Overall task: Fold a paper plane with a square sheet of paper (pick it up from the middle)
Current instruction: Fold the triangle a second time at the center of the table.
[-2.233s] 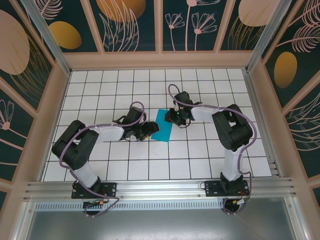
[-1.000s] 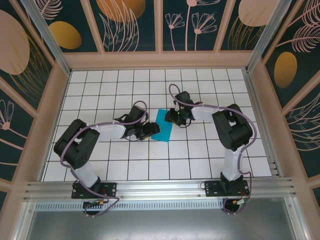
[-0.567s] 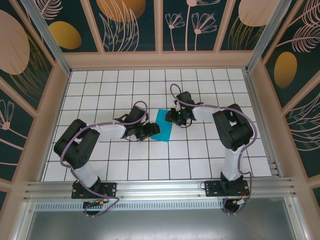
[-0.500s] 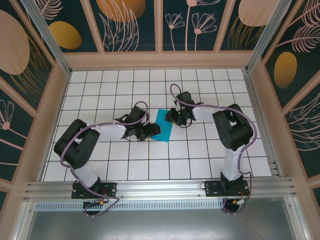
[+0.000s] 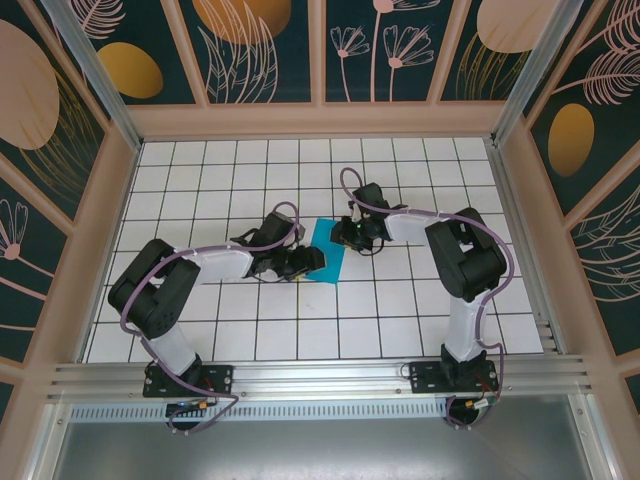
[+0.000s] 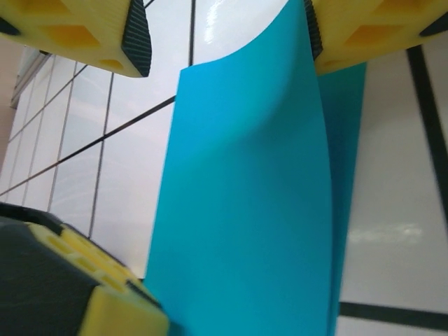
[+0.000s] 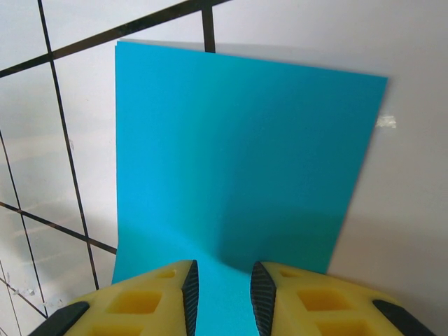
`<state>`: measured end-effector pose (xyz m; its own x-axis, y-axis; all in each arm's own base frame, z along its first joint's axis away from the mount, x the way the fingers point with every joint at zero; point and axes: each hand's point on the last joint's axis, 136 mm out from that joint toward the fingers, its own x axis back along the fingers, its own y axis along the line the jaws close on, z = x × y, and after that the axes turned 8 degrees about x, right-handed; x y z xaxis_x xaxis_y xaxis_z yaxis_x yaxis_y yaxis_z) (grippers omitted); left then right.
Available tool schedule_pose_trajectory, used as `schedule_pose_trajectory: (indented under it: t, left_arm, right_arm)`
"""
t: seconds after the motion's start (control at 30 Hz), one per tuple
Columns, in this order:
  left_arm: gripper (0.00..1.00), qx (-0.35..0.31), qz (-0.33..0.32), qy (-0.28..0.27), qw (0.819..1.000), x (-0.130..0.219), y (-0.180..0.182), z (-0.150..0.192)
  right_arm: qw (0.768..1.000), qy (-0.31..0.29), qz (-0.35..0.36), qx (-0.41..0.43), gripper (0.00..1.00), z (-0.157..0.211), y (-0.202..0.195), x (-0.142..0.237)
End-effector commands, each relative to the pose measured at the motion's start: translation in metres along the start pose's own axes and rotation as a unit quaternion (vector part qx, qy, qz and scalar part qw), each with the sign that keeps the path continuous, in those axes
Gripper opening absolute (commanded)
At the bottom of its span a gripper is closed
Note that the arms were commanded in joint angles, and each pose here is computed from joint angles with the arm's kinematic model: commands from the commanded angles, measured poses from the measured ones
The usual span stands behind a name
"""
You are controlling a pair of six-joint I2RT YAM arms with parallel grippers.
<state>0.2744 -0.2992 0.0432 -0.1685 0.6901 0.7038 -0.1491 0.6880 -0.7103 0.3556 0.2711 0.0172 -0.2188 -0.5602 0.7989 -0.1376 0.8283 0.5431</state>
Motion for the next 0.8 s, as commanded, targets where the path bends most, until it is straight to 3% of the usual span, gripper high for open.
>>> schedule_pose_trajectory:
  t: [0.0,0.33,0.57,0.77]
  left_arm:
    - [0.56,-0.029,0.060,-0.011,0.998,0.011,-0.036,-0.006]
    - [0.55,-0.041,0.118,-0.014,0.992,0.011,-0.067,-0.015]
    - [0.55,-0.034,0.113,-0.011,0.993,-0.006,-0.062,-0.021]
    - [0.52,-0.025,0.101,-0.012,0.994,-0.015,-0.051,-0.023]
  right_arm:
    - [0.992,0.068,0.096,-0.038,0.32,0.050,-0.066,-0.025]
    - [0.997,0.065,0.041,-0.013,0.31,0.043,-0.041,-0.019]
    - [0.998,0.044,-0.049,0.012,0.31,0.024,0.001,-0.001]
    - [0.996,0.037,-0.077,0.007,0.28,0.017,0.006,0.010]
